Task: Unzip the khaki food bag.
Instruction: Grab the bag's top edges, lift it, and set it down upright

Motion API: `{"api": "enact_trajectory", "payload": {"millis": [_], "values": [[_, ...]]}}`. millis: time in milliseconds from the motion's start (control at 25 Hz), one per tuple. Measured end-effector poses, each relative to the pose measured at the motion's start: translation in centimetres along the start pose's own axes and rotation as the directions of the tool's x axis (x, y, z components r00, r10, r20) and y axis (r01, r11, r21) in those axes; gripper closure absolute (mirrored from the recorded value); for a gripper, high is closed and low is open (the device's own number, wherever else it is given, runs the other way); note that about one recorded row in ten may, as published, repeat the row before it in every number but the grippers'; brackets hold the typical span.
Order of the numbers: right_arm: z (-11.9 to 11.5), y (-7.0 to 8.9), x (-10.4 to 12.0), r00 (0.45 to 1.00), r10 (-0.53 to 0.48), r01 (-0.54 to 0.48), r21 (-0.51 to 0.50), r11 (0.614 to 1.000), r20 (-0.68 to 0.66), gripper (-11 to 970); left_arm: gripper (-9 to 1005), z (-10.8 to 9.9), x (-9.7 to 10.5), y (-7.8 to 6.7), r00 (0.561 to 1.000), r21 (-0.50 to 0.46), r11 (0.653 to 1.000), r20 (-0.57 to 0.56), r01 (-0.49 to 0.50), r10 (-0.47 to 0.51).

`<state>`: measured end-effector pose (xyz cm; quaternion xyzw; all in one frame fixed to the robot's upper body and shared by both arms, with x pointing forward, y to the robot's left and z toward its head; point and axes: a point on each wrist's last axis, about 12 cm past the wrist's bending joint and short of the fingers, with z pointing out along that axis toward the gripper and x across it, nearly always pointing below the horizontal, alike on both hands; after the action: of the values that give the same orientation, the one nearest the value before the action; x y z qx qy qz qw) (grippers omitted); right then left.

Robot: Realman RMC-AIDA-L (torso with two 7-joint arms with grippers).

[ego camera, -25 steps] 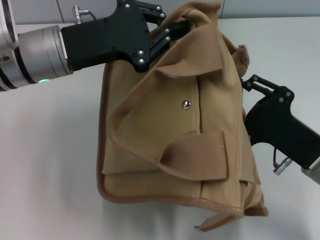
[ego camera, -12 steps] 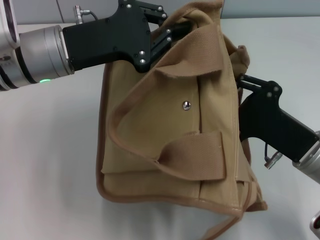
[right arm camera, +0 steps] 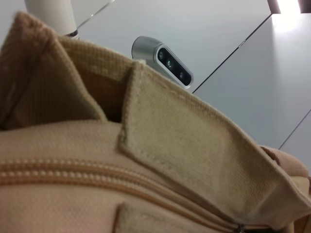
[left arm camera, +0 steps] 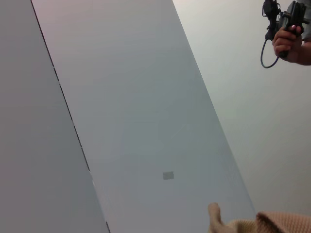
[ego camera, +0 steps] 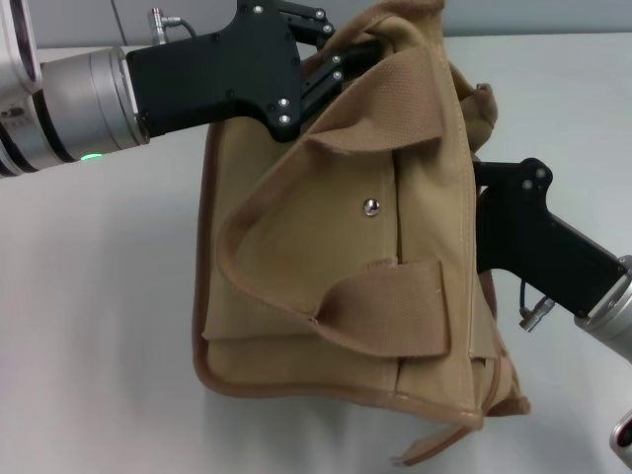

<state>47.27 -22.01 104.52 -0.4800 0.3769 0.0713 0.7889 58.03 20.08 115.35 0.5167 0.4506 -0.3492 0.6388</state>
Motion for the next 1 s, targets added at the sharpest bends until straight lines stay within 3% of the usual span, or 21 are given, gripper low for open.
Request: {"api": "enact_trajectory", "payload": {"millis": [200,800,1000], "values": [[-0.2,0.0,-0.2,1.0,0.021,-0.021,0.013,1.0,0.011,958,915,0.0,0.0,0.1,1.0,-0.004,1.0,-0.003,-0.002,0.002],[-5.4,2.3,-2.6,0.995,0.104,-0.103,0.102,0.989,-0.009,962,910,0.6,0.0,0.7,1.0,-0.022,1.0,-0.02,-0.011,0.01],[-5.9,2.0,-2.7,0.994,0.103,-0.096,0.169,0.981,-0.032,945,909,1.0,0.0,0.6,1.0,-0.007,1.0,-0.021,-0.017,0.017]]}}
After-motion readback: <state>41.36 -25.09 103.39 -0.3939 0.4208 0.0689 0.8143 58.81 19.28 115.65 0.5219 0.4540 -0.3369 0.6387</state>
